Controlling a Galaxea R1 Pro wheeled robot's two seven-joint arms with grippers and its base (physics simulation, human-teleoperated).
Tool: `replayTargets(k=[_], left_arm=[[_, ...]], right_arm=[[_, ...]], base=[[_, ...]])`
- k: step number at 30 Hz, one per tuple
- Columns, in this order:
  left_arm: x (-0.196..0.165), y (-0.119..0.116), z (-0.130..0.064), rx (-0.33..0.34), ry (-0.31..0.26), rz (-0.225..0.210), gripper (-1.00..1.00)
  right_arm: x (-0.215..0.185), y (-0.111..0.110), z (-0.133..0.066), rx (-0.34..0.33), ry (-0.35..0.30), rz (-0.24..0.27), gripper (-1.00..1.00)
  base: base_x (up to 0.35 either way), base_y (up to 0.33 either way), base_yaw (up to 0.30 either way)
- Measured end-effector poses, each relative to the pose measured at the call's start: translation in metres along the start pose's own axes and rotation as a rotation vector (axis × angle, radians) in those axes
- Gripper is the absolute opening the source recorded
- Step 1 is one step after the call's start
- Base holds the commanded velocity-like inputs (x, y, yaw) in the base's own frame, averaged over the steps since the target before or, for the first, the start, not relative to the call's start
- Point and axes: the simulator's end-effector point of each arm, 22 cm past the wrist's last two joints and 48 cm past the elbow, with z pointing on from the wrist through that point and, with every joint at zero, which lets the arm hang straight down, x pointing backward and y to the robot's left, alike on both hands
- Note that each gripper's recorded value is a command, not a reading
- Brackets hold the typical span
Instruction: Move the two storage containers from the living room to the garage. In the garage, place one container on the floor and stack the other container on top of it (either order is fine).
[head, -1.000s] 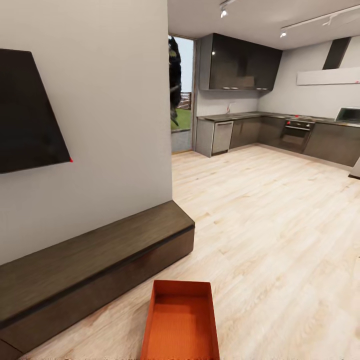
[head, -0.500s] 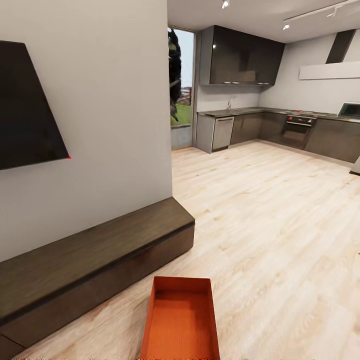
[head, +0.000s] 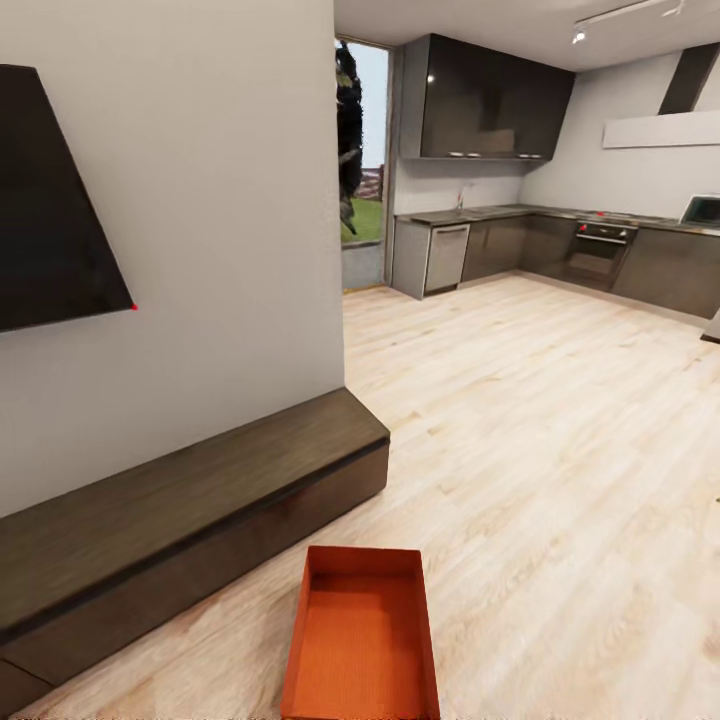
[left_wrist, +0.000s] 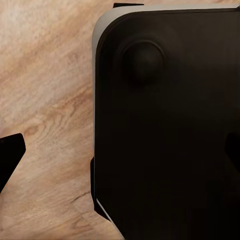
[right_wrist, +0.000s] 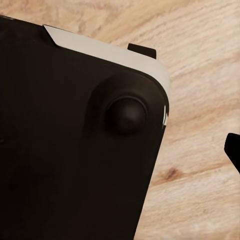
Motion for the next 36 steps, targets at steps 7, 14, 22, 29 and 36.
replayTargets(k=[7, 14, 22, 29, 36], left_arm=[[0.004, 0.0, 0.0, 0.0, 0.011, 0.0, 1.0], [0.009, 0.0, 0.0, -0.001, 0.023, 0.001, 1.0], [0.014, 0.001, 0.0, -0.001, 0.035, 0.001, 1.0], [0.018, 0.001, -0.001, -0.002, 0.047, 0.002, 1.0], [0.022, 0.001, -0.001, -0.002, 0.058, 0.002, 1.0]], right_arm=[[0.004, 0.001, 0.0, -0.002, 0.01, 0.001, 1.0], [0.009, 0.002, 0.0, -0.005, 0.022, 0.001, 1.0], [0.014, 0.003, 0.001, -0.008, 0.034, 0.001, 1.0], [0.018, 0.004, 0.001, -0.01, 0.045, 0.002, 1.0], [0.022, 0.006, 0.001, -0.013, 0.056, 0.002, 1.0]], base=[[0.0, 0.0, 0.0], [0.0, 0.0, 0.0], [0.0, 0.0, 0.0], [0.0, 0.0, 0.0], [0.0, 0.0, 0.0]])
